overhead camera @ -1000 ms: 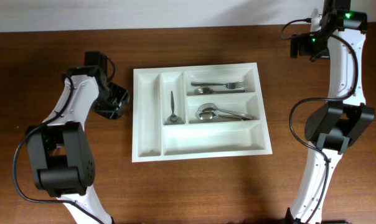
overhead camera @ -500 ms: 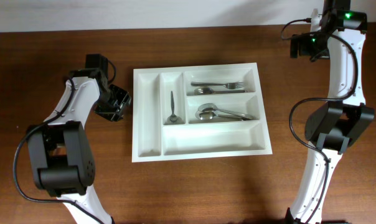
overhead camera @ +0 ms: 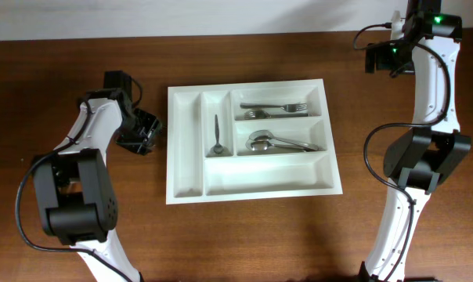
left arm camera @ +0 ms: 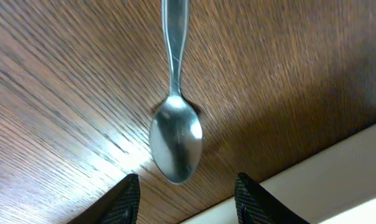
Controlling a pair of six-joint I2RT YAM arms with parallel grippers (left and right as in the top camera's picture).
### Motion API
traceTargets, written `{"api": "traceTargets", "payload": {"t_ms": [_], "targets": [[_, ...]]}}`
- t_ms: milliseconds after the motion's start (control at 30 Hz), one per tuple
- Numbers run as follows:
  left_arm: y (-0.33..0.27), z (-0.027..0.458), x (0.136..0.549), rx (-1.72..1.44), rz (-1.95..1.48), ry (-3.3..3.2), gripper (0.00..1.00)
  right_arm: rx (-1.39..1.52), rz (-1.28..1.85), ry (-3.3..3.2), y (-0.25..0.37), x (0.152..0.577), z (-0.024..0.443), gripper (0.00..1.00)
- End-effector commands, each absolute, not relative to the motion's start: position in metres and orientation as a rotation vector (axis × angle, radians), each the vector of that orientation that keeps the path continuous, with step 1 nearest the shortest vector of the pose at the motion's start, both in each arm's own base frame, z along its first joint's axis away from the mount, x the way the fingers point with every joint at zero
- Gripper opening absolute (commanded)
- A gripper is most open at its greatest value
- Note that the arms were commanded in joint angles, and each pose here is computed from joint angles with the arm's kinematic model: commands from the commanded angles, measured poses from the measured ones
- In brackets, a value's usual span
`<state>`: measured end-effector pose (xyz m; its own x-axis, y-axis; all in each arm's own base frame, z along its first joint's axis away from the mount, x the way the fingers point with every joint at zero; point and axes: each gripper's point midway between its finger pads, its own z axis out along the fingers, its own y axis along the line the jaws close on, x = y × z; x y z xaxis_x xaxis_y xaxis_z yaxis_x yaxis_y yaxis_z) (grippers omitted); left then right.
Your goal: Pack container
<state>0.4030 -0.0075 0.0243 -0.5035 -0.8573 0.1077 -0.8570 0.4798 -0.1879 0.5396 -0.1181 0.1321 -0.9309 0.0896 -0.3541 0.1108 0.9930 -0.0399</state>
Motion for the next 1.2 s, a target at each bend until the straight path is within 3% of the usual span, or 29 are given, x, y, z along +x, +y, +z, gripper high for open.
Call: {"api": "traceTargets", "payload": {"t_ms": [0,267,400,800,967,1167], "targets": [[-0.001,0.01,0.398,-1.626,-0.315,2.704,0.51,0.152,-0.098,2.734,-0.12,0.541,0.151,0.99],[-0.011,-0.023,0.398,-1.666,-0.367,2.755,0.49,0.152,-0.098,2.735,-0.12,0.541,0.151,0.99],[-0.01,-0.027,0.4,-1.661,-0.373,2.751,0.33,0.152,-0.098,2.735,-0.12,0.541,0.151,0.99],[-0.019,-0.023,0.401,-1.643,-0.454,2.771,0.3,0.152,-0.098,2.735,-0.12,0.541,0.151,0.99],[-0.015,-0.002,0.414,-1.557,-0.465,2.734,0.3,0.152,-0.098,2.734,-0.12,0.541,0.151,0.99],[0.0,0.058,0.45,-1.296,-0.44,2.637,0.3,0.152,-0.098,2.735,-0.12,0.541,0.151,0.99]]}}
